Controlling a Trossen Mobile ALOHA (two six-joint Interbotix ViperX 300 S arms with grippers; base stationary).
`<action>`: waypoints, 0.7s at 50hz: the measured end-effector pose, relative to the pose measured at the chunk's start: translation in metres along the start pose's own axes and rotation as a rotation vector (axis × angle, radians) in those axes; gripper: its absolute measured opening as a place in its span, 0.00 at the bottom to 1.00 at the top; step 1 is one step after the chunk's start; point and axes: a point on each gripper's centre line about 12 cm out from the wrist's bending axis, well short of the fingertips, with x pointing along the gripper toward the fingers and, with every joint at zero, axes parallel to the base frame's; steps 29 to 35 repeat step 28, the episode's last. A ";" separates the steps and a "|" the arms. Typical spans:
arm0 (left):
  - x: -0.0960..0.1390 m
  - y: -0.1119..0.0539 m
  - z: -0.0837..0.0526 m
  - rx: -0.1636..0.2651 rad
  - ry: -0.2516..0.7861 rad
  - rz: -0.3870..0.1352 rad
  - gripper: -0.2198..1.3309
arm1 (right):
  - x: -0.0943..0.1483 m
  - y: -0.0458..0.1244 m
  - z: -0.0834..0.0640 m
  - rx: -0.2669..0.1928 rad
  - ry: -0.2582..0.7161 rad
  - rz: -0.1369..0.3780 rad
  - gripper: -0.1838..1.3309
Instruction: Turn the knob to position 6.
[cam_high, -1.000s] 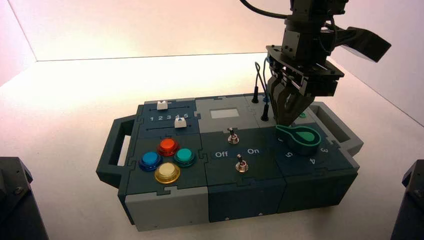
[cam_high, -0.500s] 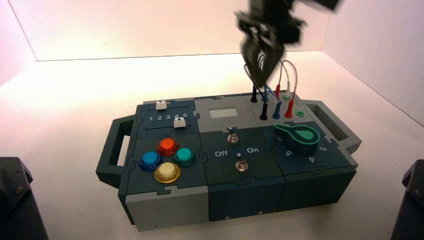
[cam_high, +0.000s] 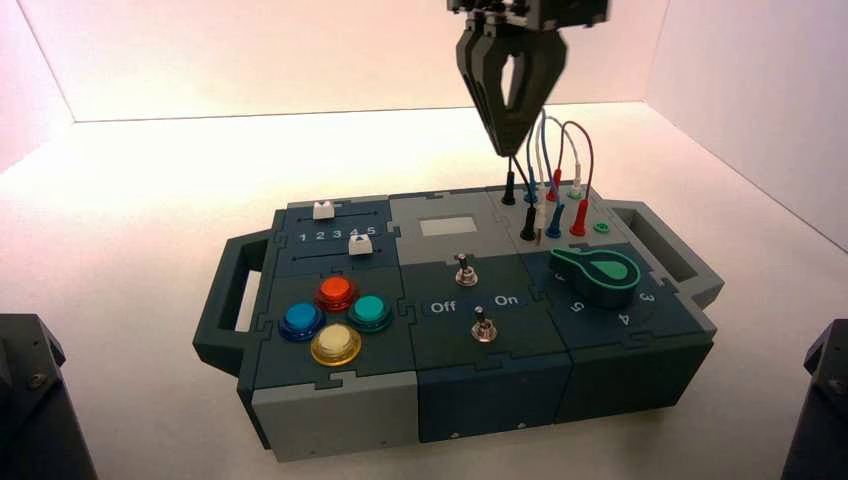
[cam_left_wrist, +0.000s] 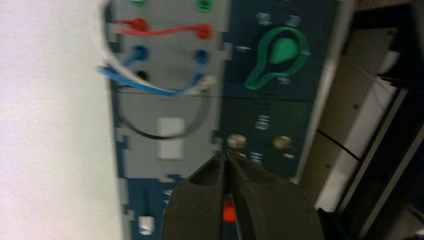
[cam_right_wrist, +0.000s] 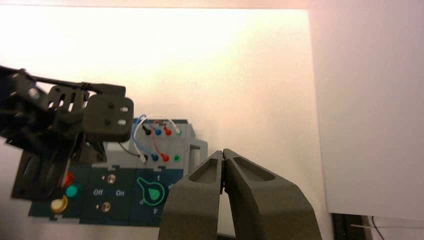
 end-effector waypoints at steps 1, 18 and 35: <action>-0.001 -0.003 0.000 -0.001 -0.001 0.000 0.03 | 0.001 0.000 -0.001 -0.002 0.004 0.002 0.03; -0.006 -0.026 -0.009 -0.046 0.025 -0.008 0.03 | 0.010 0.004 -0.016 -0.046 0.043 0.043 0.03; -0.006 -0.026 -0.010 -0.058 0.026 -0.002 0.03 | 0.013 0.004 -0.021 -0.053 0.051 0.048 0.03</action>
